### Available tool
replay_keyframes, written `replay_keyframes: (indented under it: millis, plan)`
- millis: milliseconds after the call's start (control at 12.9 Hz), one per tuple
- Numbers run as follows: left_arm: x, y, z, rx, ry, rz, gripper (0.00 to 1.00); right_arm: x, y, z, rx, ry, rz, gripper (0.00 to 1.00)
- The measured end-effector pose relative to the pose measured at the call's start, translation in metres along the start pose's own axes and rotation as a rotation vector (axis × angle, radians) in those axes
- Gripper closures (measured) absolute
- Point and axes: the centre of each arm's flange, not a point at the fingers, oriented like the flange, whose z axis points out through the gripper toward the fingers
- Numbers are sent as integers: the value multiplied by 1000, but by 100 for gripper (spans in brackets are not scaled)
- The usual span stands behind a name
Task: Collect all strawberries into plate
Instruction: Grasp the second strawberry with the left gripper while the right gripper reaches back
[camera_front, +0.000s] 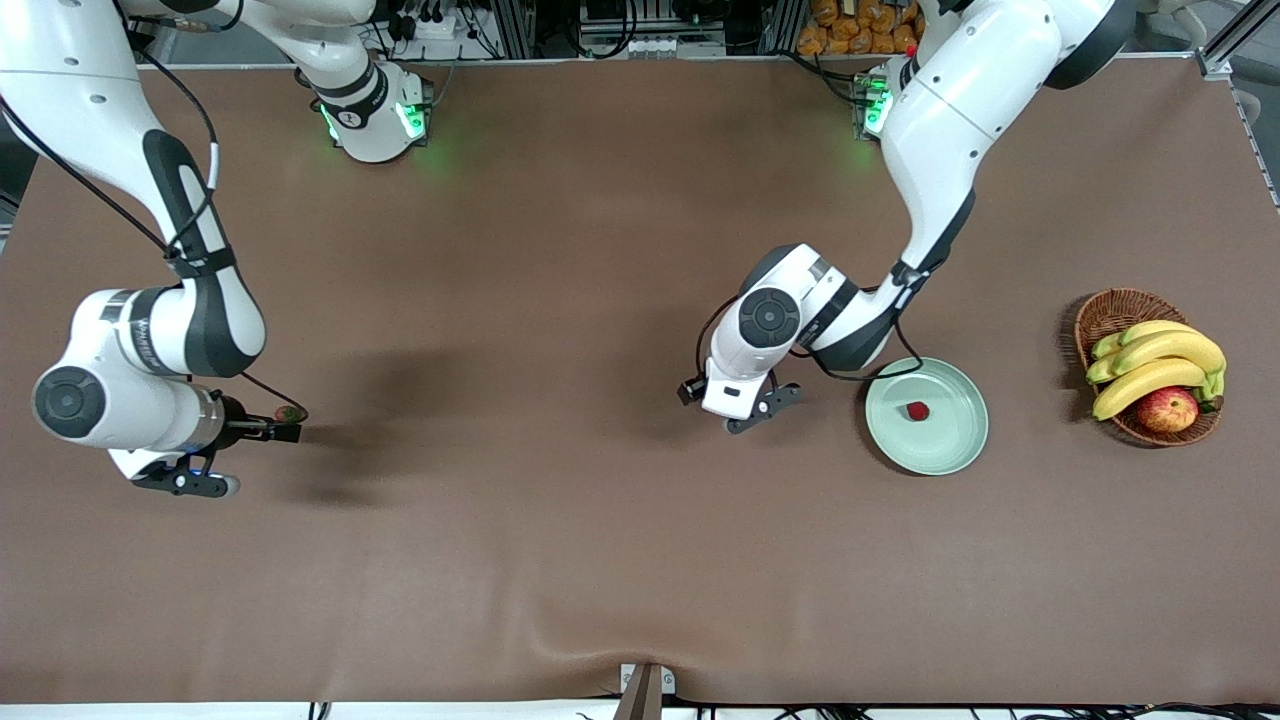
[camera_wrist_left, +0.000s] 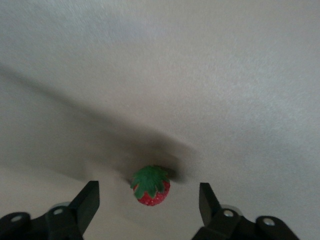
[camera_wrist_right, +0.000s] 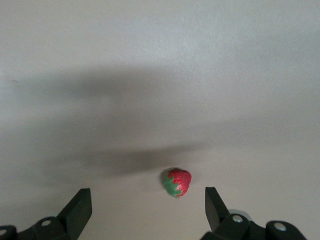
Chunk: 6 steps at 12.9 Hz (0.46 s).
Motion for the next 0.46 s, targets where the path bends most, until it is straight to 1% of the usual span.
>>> replay_keyframes:
  millis: [77, 155, 232, 310, 464]
  plan:
    - [0, 0, 2, 2, -2, -1, 29, -2, 5, 11, -4, -4, -23, 0]
    - [1, -1, 3, 3, -1, -2, 37, -4, 12, 19, -4, -12, -43, 0]
    - [2, -1, 3, 5, 5, 3, 37, -4, 20, 24, -2, -18, -54, 0]
    - [3, -2, 3, 9, 17, 12, 42, -4, 29, 28, 1, -24, -60, 0]
    - [5, -2, 3, 13, 33, 26, 65, -6, 41, 37, 5, -39, -60, 0]
